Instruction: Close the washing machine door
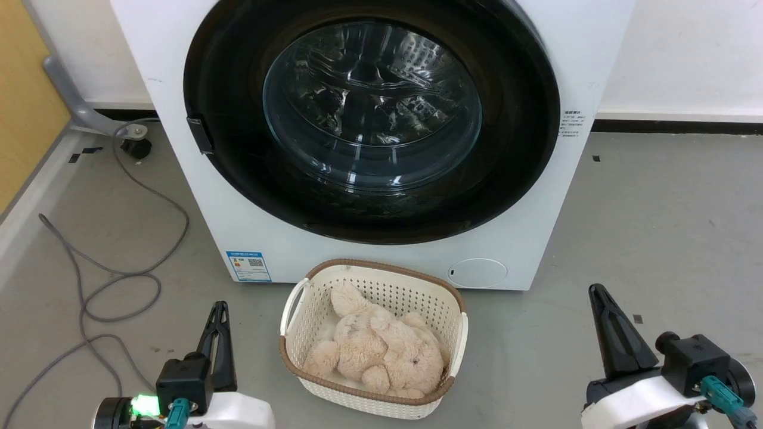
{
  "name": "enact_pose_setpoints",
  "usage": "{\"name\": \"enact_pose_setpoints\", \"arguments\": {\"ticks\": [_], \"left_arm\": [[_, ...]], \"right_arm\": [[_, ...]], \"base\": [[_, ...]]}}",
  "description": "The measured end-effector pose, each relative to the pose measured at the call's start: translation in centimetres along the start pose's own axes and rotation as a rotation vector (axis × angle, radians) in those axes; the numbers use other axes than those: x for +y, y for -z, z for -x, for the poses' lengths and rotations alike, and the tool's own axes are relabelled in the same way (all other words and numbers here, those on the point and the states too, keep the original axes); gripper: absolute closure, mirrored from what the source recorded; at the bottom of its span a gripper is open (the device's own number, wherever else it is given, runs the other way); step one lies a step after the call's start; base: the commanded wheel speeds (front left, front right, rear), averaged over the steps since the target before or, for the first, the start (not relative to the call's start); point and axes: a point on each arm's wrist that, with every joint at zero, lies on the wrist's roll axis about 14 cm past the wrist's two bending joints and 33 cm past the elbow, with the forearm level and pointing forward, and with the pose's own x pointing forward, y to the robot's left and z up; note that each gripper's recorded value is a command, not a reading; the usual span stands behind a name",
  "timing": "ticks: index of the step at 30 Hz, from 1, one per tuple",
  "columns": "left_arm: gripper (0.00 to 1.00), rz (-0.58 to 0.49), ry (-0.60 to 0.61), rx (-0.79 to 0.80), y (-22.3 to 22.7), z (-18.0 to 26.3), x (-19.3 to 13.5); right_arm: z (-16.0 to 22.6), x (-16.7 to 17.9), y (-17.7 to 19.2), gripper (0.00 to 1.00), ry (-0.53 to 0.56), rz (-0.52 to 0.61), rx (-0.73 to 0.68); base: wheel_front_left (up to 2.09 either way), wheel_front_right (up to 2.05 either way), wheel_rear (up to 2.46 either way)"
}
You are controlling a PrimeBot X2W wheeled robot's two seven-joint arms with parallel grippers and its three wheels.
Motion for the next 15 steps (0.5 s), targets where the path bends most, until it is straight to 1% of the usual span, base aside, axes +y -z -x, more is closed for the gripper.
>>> {"name": "enact_pose_setpoints", "arguments": {"ticks": [15], "left_arm": [[1.00,0.005,0.011,0.017,0.08,-0.06,0.05]], "right_arm": [[-0.12,0.10,0.15,1.00,-0.005,0.015,0.021]], "base": [[0.00,0.00,0.00]]}}
